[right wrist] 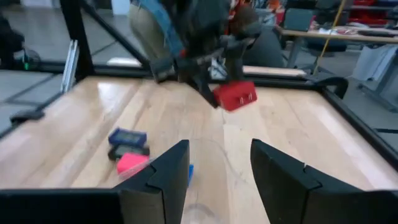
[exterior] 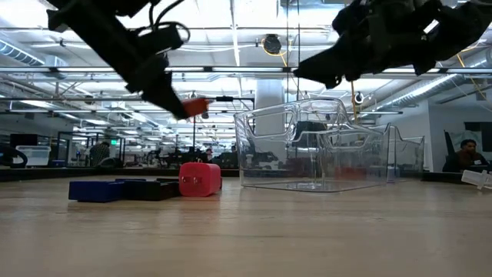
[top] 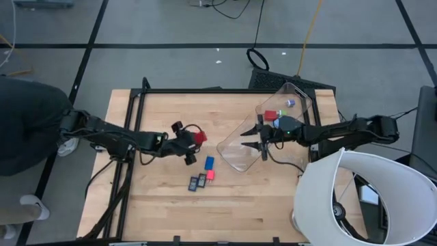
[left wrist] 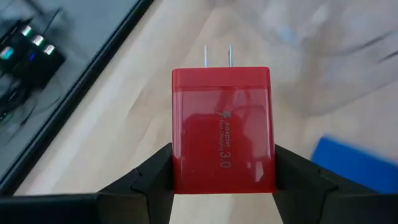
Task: Pick & Place Office items
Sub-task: Put the red charger adapter into the right transparent bin
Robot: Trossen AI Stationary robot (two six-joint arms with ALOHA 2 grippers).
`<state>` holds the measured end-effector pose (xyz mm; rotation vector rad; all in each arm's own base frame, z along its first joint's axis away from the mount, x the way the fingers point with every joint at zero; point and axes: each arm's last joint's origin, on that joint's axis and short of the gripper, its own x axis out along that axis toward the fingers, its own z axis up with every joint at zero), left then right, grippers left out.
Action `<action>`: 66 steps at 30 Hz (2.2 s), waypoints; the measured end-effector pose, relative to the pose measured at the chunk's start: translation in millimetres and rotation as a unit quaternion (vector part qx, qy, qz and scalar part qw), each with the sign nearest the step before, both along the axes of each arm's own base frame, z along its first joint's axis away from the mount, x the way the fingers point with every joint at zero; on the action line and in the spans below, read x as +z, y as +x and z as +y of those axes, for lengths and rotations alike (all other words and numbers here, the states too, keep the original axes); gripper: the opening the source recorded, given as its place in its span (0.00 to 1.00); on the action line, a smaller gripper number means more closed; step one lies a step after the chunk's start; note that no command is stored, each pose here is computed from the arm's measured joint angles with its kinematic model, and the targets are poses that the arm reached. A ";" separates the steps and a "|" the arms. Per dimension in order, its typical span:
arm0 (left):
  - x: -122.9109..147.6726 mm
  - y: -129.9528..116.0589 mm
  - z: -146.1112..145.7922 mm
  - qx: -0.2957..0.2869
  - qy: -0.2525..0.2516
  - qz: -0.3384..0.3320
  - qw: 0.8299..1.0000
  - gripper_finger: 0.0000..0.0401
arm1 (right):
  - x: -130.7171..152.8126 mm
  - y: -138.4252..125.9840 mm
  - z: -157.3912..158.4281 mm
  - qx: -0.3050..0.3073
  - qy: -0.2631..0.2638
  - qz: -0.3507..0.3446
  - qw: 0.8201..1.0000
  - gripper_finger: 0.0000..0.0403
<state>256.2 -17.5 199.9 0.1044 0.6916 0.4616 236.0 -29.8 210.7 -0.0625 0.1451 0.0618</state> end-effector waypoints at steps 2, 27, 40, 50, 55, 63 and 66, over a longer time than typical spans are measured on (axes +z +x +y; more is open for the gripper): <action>3.5 3.5 -1.4 -0.018 0.004 -0.018 1.000 0.54 | -6.1 5.7 -0.5 0.002 -0.006 0.000 1.000 0.40; 34.4 26.5 2.3 -0.190 -0.383 -0.206 0.880 0.53 | 0.2 71.8 52.2 -0.038 -0.227 -0.048 0.972 0.69; 34.6 29.4 -0.4 -0.191 -0.403 -0.216 0.869 0.54 | 13.8 77.9 68.3 0.026 -0.210 -0.087 0.974 0.61; 25.6 52.4 -2.8 -0.227 -0.432 -0.192 0.851 0.55 | 4.6 80.8 70.9 0.066 -0.206 -0.077 0.973 0.57; 33.6 56.7 -3.7 -0.243 -0.429 -0.198 0.847 0.54 | -2.8 84.6 71.7 0.081 -0.211 -0.071 0.972 0.52; 29.1 55.3 -3.7 -0.241 -0.424 -0.176 0.855 0.54 | -5.1 85.0 71.7 0.084 -0.227 -0.066 0.968 0.37; 29.1 55.2 -4.1 -0.244 -0.424 -0.175 0.855 0.54 | -5.1 85.0 71.9 0.085 -0.227 -0.066 0.968 0.34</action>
